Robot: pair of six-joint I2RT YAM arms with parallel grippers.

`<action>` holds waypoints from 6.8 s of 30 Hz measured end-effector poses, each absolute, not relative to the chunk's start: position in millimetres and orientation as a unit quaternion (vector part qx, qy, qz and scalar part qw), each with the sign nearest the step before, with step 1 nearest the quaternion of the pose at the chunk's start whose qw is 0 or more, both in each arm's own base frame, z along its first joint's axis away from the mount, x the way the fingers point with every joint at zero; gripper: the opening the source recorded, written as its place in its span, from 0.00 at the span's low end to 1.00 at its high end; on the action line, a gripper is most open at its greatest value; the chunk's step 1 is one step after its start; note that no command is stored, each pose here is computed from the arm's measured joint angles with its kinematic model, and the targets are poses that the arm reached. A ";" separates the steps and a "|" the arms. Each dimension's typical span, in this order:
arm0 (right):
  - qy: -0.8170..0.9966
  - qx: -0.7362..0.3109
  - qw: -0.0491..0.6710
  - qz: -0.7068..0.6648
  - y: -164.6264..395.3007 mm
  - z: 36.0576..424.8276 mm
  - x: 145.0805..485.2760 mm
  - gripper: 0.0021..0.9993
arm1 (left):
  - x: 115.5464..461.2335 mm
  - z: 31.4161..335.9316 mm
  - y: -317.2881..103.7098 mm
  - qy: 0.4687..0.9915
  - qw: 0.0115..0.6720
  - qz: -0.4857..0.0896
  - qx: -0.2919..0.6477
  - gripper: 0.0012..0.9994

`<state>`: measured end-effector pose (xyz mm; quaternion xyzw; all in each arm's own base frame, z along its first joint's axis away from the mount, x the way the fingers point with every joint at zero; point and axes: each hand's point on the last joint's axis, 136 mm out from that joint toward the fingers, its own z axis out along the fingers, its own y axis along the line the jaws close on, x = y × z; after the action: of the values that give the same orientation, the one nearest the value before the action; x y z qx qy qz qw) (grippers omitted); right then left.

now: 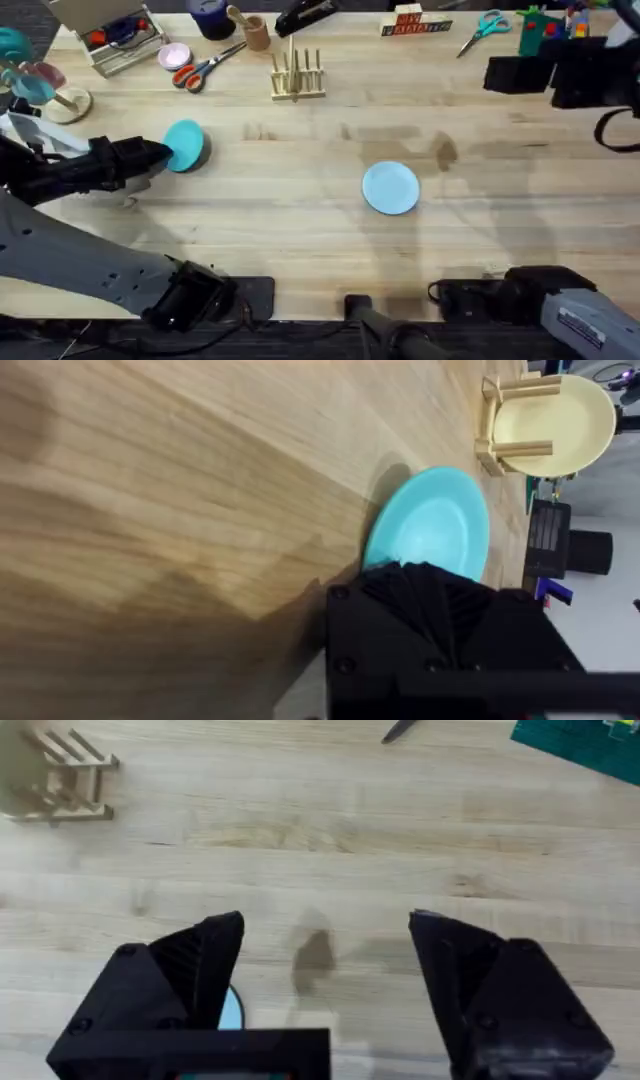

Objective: Pick up the plates from the table one by one and place each into a slot on the dish rack.

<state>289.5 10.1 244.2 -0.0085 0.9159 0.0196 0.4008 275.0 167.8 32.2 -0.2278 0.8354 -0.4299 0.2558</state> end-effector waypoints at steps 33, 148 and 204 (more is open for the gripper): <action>0.876 -0.109 0.304 0.358 284.4 191.8 329.5 1.00 | 275.1 32.1 167.9 0.835 0.255 -0.430 -0.229 0.04; 0.891 -0.172 0.128 0.400 479.5 116.8 337.6 0.03 | 280.0 139.2 132.1 0.881 0.302 -0.340 -0.127 0.04; 0.911 -0.101 0.397 0.057 269.3 329.3 392.3 0.03 | 294.2 256.1 -19.3 0.914 0.388 0.114 -0.011 0.93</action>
<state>392.3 269.3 329.3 -0.1005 0.9106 0.0574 0.3967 294.2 -19.3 256.1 -0.0111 0.9142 0.1145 0.3885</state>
